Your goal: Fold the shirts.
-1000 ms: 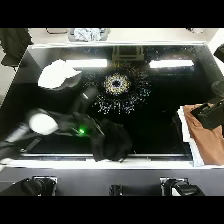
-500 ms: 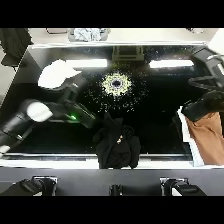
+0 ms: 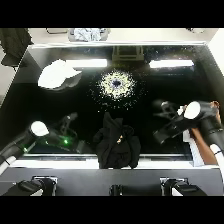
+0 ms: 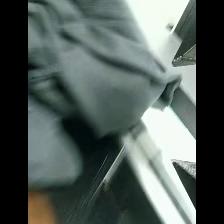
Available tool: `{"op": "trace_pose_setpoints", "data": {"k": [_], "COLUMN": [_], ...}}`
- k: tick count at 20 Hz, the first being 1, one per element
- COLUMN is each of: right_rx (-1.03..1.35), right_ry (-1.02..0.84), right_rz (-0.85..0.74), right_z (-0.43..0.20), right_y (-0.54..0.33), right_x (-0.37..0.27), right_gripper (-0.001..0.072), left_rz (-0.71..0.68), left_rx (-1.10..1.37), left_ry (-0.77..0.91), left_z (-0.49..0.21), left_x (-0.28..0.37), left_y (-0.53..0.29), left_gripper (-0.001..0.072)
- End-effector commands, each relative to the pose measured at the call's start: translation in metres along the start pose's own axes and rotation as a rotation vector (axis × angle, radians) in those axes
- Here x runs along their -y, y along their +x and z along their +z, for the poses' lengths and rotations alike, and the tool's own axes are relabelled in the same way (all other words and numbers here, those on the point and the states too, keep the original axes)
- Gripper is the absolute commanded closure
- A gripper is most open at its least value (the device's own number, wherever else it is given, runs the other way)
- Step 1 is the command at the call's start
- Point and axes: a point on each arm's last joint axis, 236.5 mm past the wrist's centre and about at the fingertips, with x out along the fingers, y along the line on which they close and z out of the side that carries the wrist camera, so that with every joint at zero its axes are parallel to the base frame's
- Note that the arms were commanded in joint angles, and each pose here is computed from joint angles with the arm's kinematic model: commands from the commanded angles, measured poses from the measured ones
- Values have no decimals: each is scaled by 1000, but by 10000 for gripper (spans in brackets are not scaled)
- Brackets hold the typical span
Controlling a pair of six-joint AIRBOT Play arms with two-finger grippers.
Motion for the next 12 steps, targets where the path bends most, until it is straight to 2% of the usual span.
{"op": "trace_pose_setpoints", "data": {"k": [1,5,6,8,10,12], "right_rx": [-60,-80,-77,-63,-29,38], "right_ry": [52,67,72,91,124,156], "right_rz": [171,211,226,241,271,339], "right_z": [-30,-41,-41,-41,-36,-24], "right_y": [50,62,64,70,76,81], "right_x": [-31,-39,-43,-46,-52,-67], "right_gripper": [17,17,17,17,16,15], "left_rz": [-137,-91,-82,-64,-49,-48], "left_rx": [0,48,66,99,126,119], "left_ry": [-60,-29,-27,-60,-98,-88], "left_z": [-31,-24,-20,-12,-6,-8], "left_x": [20,24,23,18,15,16], "left_y": [39,53,54,55,57,59], "left_gripper": [0,16,108,232,317,680]}}
